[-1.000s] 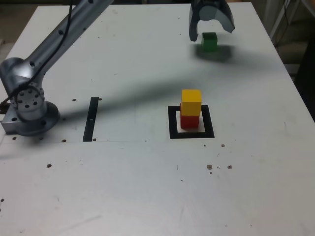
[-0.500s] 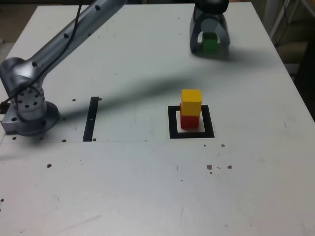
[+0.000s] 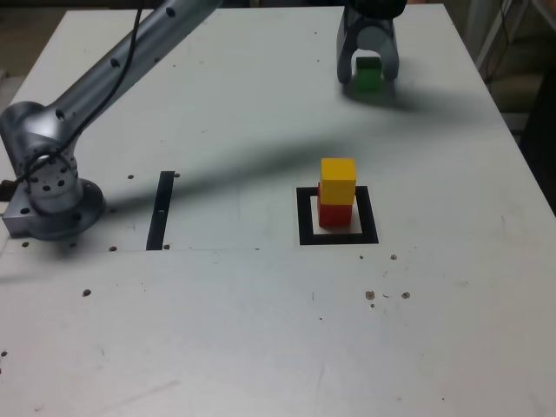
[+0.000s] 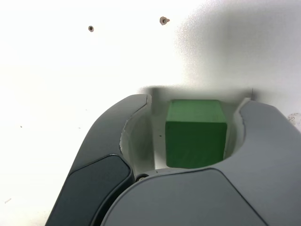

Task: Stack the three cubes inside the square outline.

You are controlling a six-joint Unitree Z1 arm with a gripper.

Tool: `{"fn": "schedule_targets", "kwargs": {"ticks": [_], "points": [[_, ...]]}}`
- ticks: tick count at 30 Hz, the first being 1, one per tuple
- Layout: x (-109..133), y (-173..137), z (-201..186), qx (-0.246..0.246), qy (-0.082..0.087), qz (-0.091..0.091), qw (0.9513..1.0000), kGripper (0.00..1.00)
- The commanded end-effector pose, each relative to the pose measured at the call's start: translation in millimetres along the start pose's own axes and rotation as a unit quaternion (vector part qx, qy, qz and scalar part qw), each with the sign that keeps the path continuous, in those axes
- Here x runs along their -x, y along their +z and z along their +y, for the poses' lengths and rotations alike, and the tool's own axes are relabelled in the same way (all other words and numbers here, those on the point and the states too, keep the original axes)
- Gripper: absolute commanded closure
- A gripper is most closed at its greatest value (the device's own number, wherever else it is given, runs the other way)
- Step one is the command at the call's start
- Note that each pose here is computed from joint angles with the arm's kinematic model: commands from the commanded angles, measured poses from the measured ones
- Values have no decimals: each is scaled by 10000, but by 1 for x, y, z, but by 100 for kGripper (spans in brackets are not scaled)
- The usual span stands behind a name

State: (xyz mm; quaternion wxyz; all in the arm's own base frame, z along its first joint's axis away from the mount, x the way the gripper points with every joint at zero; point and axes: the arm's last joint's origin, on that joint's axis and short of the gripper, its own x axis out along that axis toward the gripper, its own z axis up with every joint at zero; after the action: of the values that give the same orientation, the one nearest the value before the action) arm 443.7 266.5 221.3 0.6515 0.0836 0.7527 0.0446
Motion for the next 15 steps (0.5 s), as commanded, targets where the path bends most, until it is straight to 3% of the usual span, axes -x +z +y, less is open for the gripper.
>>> {"fn": "schedule_targets", "kwargs": {"ticks": [1,15], "points": [[6,-3,-1,-11,15,-6,10000,70],[14,-3,-5,-49,36,-37,10000,70]]}}
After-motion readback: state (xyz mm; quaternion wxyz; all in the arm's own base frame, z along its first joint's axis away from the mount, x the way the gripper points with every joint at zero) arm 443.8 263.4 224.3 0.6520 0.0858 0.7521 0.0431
